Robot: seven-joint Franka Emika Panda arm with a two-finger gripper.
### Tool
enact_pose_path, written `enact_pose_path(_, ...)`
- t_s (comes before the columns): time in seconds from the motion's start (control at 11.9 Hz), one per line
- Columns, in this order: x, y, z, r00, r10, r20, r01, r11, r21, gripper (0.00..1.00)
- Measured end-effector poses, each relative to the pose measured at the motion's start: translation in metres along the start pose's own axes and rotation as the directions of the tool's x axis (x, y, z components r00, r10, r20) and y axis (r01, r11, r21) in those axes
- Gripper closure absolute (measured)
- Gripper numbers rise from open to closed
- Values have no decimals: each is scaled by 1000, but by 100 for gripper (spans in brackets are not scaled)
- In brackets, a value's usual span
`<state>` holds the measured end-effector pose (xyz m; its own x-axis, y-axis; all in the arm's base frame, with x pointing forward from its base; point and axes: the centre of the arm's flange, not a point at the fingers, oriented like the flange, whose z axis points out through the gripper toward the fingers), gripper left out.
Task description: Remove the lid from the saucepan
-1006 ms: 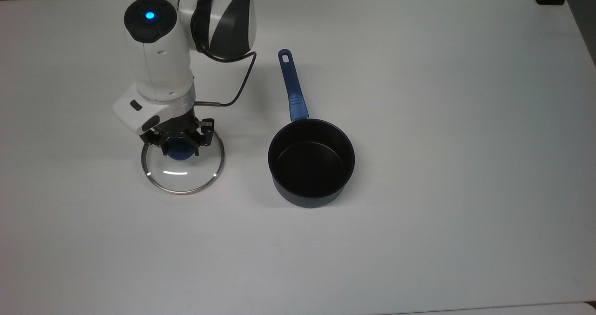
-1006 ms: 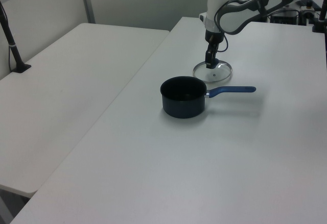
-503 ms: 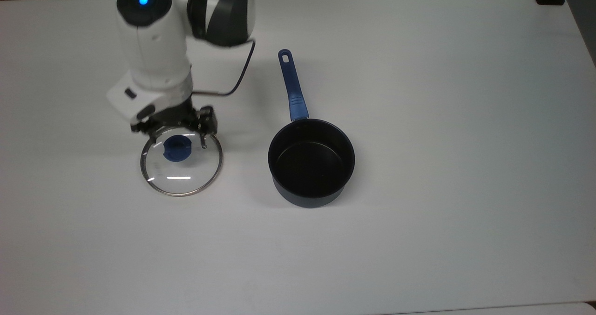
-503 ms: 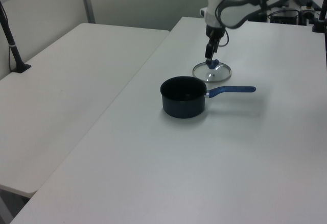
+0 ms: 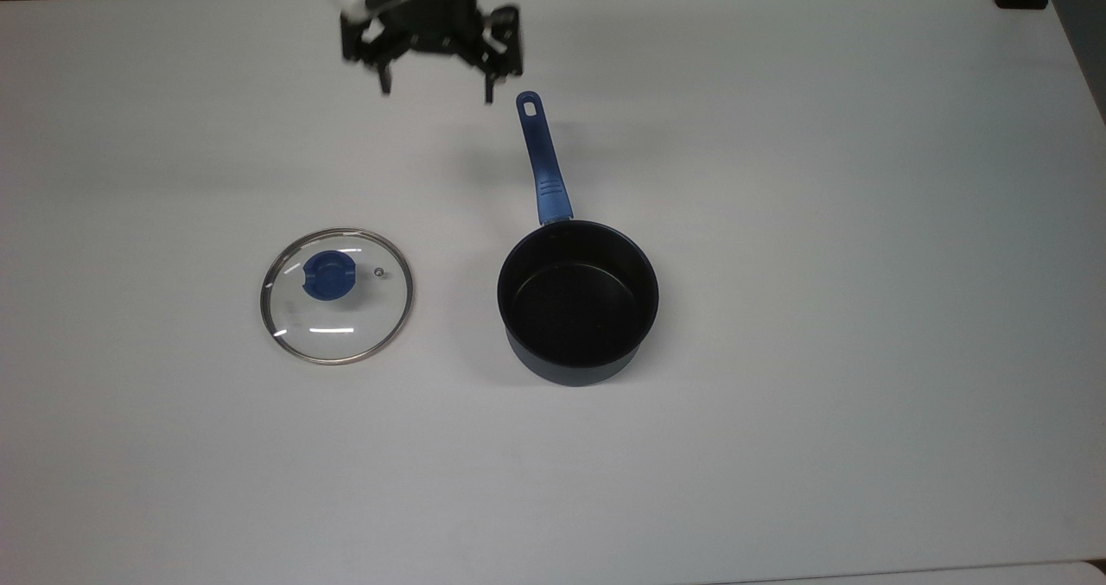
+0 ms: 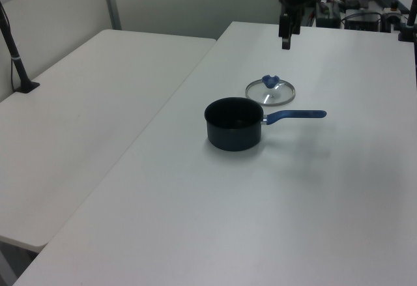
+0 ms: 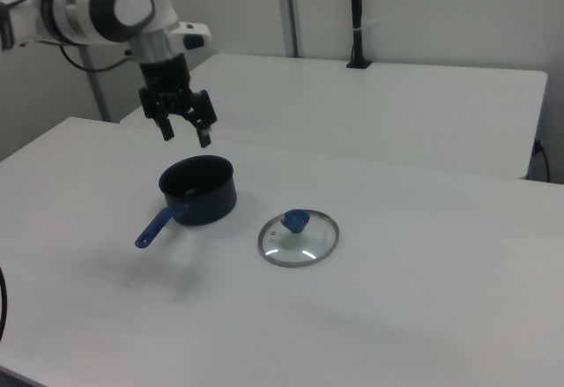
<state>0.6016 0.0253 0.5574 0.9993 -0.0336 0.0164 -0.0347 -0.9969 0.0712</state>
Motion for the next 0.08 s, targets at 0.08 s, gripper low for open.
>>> enact_pose_path(0.08,-6,-5,-7,999,37,-2,-37,999,1,0)
